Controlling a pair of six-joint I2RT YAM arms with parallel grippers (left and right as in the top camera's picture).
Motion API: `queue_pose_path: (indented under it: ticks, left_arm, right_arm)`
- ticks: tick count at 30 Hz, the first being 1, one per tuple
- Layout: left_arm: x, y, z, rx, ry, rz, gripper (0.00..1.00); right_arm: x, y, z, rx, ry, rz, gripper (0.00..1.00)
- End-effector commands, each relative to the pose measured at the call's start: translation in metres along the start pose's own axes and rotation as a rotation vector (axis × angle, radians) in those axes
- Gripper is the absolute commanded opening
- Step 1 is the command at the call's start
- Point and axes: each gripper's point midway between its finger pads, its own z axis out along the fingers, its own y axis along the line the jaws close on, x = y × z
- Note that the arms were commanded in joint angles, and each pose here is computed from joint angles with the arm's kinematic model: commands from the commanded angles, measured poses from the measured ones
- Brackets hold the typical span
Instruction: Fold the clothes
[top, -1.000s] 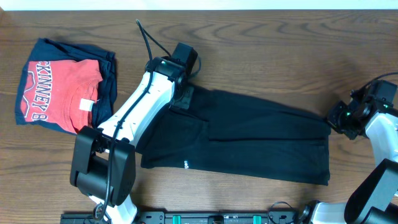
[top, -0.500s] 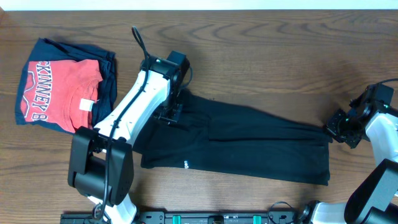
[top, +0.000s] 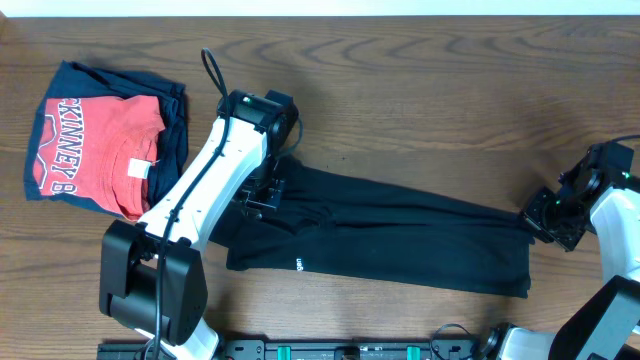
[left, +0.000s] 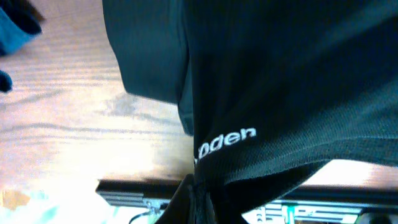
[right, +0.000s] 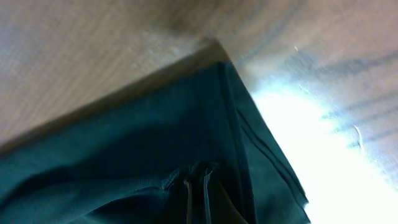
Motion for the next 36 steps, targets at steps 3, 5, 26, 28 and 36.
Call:
queue_pose_path:
  ticks: [3, 5, 26, 28, 36]
  left_arm:
    - [0.02, 0.005, 0.007, -0.014, 0.074, -0.008, 0.06]
    - [0.024, 0.005, 0.007, -0.017, 0.091, -0.007, 0.06]
    - [0.041, 0.004, 0.016, -0.013, 0.163, -0.001, 0.47]
    - [0.03, 0.002, 0.018, -0.004, 0.121, -0.005, 0.53]
    - [-0.03, -0.015, 0.032, 0.067, -0.12, -0.027, 0.58]
  right_arm:
    - [0.0, -0.023, -0.005, 0.118, -0.017, 0.0, 0.01]
    - [0.001, -0.025, -0.005, 0.131, -0.013, 0.016, 0.01]
    - [0.002, -0.028, -0.006, 0.145, -0.011, 0.02, 0.51]
    - [0.001, -0.026, -0.005, 0.136, -0.017, 0.022, 0.56]
    - [-0.008, -0.003, -0.004, 0.011, -0.04, 0.015, 0.51]
